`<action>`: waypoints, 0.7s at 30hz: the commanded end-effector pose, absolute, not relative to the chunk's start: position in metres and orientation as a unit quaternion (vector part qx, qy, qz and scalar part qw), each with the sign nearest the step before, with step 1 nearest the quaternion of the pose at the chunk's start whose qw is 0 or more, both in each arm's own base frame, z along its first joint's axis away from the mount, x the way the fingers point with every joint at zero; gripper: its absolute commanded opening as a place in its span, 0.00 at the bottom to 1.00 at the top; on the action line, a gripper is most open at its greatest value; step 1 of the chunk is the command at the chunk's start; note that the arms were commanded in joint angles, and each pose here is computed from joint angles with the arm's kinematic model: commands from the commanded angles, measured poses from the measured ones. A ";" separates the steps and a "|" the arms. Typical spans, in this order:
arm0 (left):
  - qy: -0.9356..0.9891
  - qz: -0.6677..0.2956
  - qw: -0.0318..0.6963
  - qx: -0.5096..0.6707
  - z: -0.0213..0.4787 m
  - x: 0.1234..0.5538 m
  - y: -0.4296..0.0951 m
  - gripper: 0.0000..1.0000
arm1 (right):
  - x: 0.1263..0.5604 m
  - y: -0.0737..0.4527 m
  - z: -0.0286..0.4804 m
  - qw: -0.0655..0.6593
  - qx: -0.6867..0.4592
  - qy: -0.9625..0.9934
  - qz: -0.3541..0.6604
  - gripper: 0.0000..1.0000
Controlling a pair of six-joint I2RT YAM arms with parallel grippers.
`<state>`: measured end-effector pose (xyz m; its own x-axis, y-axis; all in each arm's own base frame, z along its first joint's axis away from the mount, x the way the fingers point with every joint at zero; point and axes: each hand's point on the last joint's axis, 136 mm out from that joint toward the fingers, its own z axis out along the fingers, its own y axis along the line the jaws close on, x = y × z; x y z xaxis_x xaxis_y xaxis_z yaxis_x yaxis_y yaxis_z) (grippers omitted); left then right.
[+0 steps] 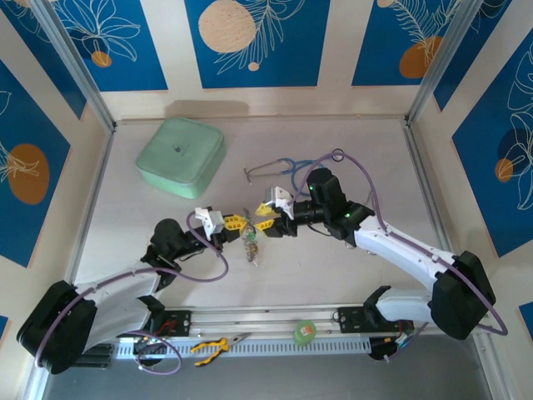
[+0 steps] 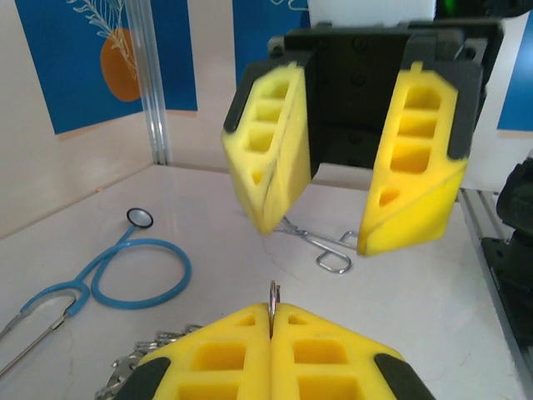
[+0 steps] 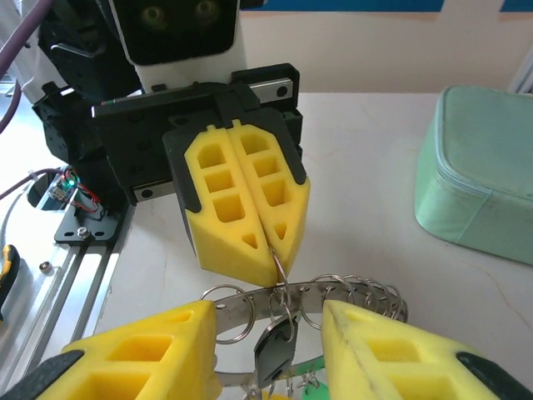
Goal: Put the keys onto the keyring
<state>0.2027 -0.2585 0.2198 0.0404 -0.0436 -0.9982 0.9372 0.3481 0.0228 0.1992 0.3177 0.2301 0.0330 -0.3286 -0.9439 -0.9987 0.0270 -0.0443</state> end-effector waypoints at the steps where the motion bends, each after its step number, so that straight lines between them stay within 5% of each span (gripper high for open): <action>1: 0.514 -0.432 0.620 0.406 0.243 0.191 -0.261 0.00 | 0.193 0.327 0.235 0.427 -0.601 0.546 0.399 0.36; 12: 0.511 -0.427 0.618 0.418 0.242 0.186 -0.260 0.00 | 0.196 0.338 0.233 0.429 -0.601 0.548 0.395 0.26; 21: 0.508 -0.431 0.618 0.416 0.243 0.184 -0.260 0.00 | 0.194 0.343 0.236 0.426 -0.605 0.540 0.401 0.00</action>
